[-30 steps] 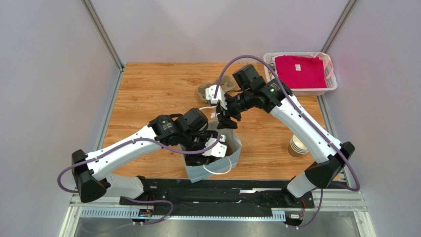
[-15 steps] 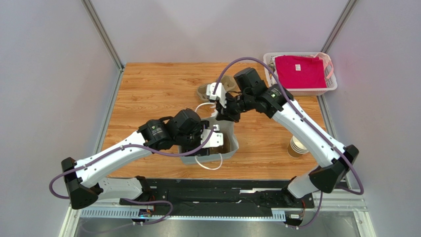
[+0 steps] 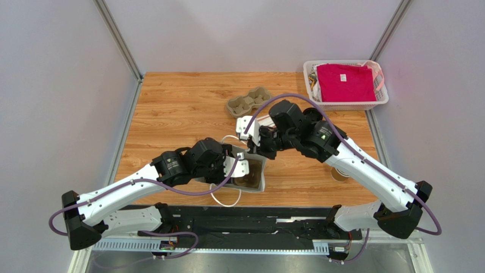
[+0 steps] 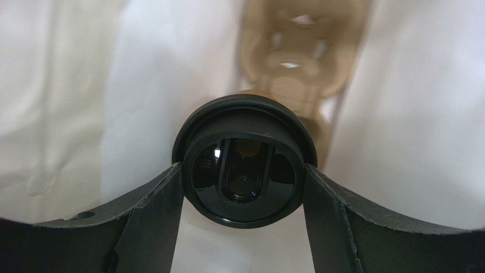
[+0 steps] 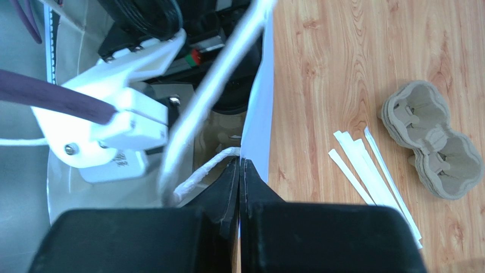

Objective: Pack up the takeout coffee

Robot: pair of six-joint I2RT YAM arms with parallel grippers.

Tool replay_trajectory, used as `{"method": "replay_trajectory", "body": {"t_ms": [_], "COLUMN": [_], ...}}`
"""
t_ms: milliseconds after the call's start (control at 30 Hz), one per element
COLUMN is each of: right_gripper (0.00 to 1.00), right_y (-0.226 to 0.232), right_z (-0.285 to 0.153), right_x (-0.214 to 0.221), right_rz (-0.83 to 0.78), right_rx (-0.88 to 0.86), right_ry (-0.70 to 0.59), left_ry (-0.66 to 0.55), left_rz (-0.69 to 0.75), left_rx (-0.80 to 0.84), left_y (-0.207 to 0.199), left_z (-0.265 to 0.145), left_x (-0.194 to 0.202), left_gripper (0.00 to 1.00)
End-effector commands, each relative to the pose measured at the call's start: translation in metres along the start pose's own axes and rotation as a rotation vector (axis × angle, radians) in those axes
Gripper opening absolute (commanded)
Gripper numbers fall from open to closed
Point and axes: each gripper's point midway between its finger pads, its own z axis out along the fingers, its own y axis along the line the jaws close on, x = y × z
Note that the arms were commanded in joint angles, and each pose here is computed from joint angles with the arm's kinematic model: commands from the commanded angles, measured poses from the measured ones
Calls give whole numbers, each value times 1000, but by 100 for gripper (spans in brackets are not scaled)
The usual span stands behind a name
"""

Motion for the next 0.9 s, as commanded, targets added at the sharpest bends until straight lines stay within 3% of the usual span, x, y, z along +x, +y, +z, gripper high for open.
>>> {"method": "replay_trajectory", "body": {"t_ms": [0,433,567,633,667,733,867], "right_gripper": [0,0,0,0,3,25,46], "right_y": [5,-24,-22,-9,-5,8,18], "right_z": [-9,-22,-23,-19,-16,-11,-5], "right_x": [-20,-21,-18,-14,-14,-12,-5], "right_rz": [-31,-108,-129,-132,-131,-120,-95], "right_rx": [110,379,397,325,298,223,122], "right_ry": [-41,-6,-14,-4,-1,-1,2], "left_ry": [-46,-17,11,5,3,-3,-16], "left_rz": [72,170,164,163,167,181,191], "left_rx": [-85,-128,-122,-106,-103,-97,-80], "left_y": [11,-2,-7,-10,-10,-11,-14], "left_z": [-6,-5,-1,-1,-1,-1,0], "left_x": [-7,7,16,15,15,13,12], "left_gripper": [0,0,0,0,0,0,0]}}
